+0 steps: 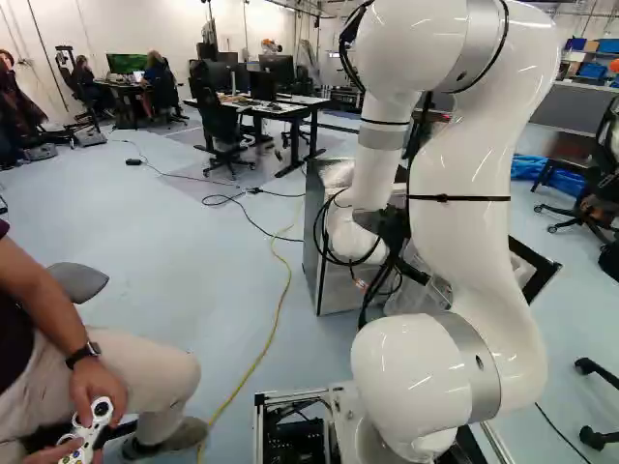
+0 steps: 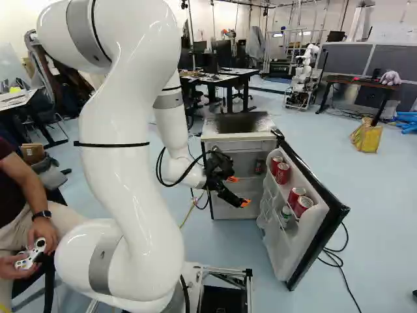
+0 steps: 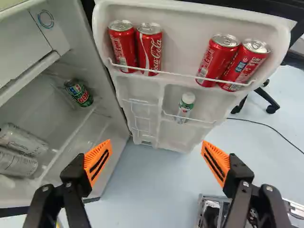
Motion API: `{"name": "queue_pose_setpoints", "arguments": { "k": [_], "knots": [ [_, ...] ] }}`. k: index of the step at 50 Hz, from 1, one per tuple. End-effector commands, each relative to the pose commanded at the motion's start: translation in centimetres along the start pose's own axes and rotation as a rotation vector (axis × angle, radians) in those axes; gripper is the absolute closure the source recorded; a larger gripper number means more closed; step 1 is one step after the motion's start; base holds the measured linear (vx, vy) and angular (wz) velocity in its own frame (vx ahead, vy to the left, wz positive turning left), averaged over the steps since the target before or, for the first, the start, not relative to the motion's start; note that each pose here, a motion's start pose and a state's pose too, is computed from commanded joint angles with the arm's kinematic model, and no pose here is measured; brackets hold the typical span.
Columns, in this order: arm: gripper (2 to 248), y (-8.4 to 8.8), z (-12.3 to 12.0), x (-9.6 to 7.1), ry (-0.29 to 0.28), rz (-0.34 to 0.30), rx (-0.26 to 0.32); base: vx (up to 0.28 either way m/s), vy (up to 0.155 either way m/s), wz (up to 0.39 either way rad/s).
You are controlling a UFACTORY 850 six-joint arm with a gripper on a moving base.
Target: Grab a drink from the fridge
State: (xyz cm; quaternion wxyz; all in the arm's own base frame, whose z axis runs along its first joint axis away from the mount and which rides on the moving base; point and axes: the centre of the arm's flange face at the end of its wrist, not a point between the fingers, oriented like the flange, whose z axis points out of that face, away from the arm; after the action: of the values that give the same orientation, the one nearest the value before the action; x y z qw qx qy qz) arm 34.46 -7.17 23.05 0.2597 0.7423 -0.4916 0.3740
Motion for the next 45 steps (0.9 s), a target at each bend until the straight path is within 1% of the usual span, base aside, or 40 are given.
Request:
{"name": "queue_pose_setpoints", "arguments": {
  "k": [19, 45],
  "knots": [
    [3, -1.1, 0.5, 0.7, 0.049, 0.018, -0.002, 0.0, 0.0, 0.0],
    [3, -2.3, 1.8, 2.0, 0.105, 0.058, -0.026, 0.0, 0.0, 0.0]
  ]
}}
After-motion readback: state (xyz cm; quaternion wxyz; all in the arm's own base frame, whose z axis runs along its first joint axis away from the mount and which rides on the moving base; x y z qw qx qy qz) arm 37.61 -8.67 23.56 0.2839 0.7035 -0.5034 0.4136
